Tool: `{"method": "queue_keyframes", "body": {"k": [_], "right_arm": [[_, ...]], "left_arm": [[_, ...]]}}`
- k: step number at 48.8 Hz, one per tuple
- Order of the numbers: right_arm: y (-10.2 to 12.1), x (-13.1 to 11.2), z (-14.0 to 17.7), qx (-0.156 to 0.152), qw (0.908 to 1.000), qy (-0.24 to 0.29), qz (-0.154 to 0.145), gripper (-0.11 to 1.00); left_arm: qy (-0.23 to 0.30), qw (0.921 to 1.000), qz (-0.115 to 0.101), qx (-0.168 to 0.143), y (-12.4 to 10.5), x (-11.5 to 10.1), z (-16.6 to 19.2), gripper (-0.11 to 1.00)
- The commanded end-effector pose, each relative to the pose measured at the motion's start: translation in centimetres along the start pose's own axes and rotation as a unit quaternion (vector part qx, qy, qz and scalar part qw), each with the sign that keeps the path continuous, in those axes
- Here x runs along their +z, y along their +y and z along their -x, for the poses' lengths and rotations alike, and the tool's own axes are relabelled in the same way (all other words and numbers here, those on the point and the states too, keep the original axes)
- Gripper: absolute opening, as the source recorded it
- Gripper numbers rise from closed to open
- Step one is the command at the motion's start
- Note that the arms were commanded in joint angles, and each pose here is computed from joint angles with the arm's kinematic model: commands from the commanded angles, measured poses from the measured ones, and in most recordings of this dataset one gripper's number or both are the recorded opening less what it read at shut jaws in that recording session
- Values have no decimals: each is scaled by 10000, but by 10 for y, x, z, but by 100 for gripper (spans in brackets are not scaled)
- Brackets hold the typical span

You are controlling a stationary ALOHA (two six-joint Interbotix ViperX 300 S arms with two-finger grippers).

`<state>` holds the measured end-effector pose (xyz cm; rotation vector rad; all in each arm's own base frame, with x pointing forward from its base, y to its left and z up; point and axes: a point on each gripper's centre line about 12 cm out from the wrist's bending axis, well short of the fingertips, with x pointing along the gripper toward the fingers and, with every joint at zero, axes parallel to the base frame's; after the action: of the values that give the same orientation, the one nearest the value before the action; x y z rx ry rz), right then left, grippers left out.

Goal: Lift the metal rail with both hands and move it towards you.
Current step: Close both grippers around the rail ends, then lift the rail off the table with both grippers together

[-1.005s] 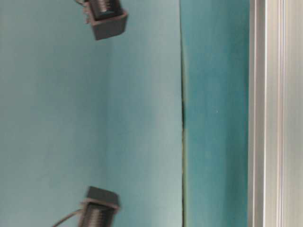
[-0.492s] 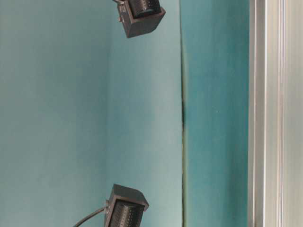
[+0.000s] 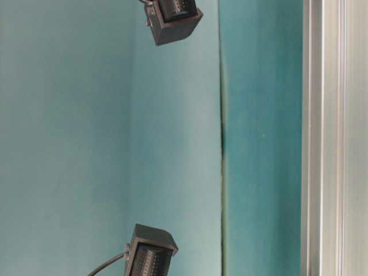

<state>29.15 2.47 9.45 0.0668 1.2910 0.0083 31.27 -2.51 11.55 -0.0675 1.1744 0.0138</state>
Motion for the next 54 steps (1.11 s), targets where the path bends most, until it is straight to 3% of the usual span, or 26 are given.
{"method": "queue_keyframes", "body": {"k": [1,7,9,21,45,54], "right_arm": [[1,3,-1,17,10000,-6,-58,72],[1,4,-1,18,9998,33,-195,42],[1,4,-1,18,9997,33,-249,40],[1,4,-1,20,9987,34,-508,40],[5,5,0,49,9990,9,-455,40],[8,18,19,112,9986,-183,-485,40]], "left_arm": [[-90,10000,10,-22,-2,3,3,72],[-97,9999,-27,-29,-3,3,3,34],[-97,9999,-35,-29,-3,3,3,28],[-158,9998,-65,-35,-3,4,4,28],[-204,9998,-49,-42,-3,6,5,28],[-363,9993,-30,-61,-4,16,24,28]]}}
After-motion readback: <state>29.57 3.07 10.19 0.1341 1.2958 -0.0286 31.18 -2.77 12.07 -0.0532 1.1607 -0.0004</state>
